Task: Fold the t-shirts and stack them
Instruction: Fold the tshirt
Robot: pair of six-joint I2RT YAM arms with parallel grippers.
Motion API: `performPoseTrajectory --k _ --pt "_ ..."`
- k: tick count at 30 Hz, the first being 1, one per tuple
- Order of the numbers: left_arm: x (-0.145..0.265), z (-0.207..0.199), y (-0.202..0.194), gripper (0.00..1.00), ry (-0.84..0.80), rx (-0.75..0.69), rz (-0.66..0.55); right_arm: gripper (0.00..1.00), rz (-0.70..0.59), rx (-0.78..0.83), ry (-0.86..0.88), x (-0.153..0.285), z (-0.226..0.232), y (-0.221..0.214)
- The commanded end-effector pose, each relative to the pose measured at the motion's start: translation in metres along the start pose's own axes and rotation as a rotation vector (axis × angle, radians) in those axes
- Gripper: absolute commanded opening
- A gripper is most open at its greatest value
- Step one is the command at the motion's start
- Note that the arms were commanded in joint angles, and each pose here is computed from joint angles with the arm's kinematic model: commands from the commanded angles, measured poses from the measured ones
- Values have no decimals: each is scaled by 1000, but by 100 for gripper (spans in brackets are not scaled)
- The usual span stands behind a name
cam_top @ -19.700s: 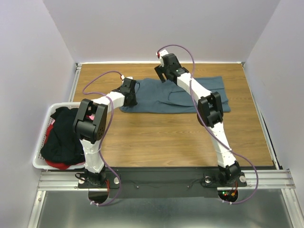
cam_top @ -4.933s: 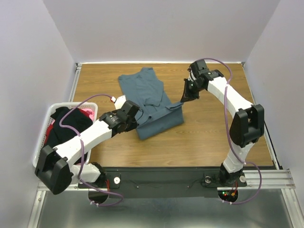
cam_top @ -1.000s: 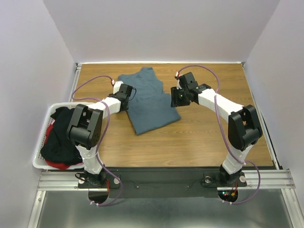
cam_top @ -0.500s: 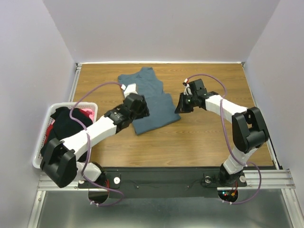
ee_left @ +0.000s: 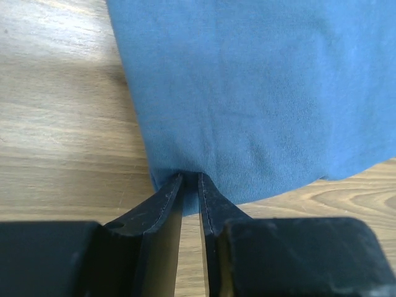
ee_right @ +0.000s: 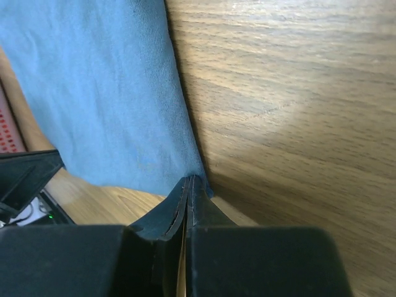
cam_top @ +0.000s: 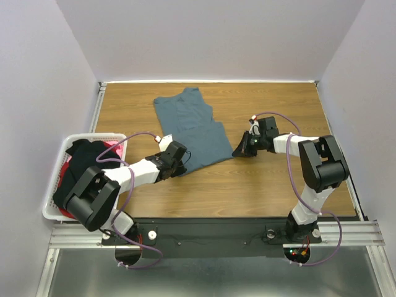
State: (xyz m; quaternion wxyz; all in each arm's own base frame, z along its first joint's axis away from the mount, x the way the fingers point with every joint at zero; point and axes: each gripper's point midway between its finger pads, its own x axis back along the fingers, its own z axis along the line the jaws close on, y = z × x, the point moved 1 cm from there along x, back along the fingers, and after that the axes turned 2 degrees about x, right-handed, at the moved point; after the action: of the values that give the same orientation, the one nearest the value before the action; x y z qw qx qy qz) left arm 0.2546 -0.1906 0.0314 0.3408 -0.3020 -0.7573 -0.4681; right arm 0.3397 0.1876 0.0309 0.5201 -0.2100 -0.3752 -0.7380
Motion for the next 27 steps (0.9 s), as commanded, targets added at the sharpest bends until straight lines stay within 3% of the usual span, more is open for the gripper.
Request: performPoseTrajectory --k 1,11,12,15,16,18,19,23,27 --pt "1 39 -23 27 99 33 44 1 -11 -48 -22 3 -11 -13" --pt "25 41 -13 28 44 92 27 2 -56 -78 -47 36 1 -18" --pt "27 44 -13 30 66 81 32 4 -69 -44 -47 40 5 -10" --pt "41 29 4 49 32 69 3 9 -69 -15 -63 53 14 -4" --pt "49 29 9 60 34 75 -9 14 -83 4 -71 60 19 0" --pt "59 23 20 68 29 93 -38 21 -101 4 -98 67 18 3" --pt "62 25 22 71 42 97 -45 33 -116 -4 -124 69 16 5" --pt "55 24 14 72 61 105 -12 59 -104 -38 -165 67 12 -3" --pt "41 23 11 72 102 87 -4 64 -112 -26 -196 61 14 0"
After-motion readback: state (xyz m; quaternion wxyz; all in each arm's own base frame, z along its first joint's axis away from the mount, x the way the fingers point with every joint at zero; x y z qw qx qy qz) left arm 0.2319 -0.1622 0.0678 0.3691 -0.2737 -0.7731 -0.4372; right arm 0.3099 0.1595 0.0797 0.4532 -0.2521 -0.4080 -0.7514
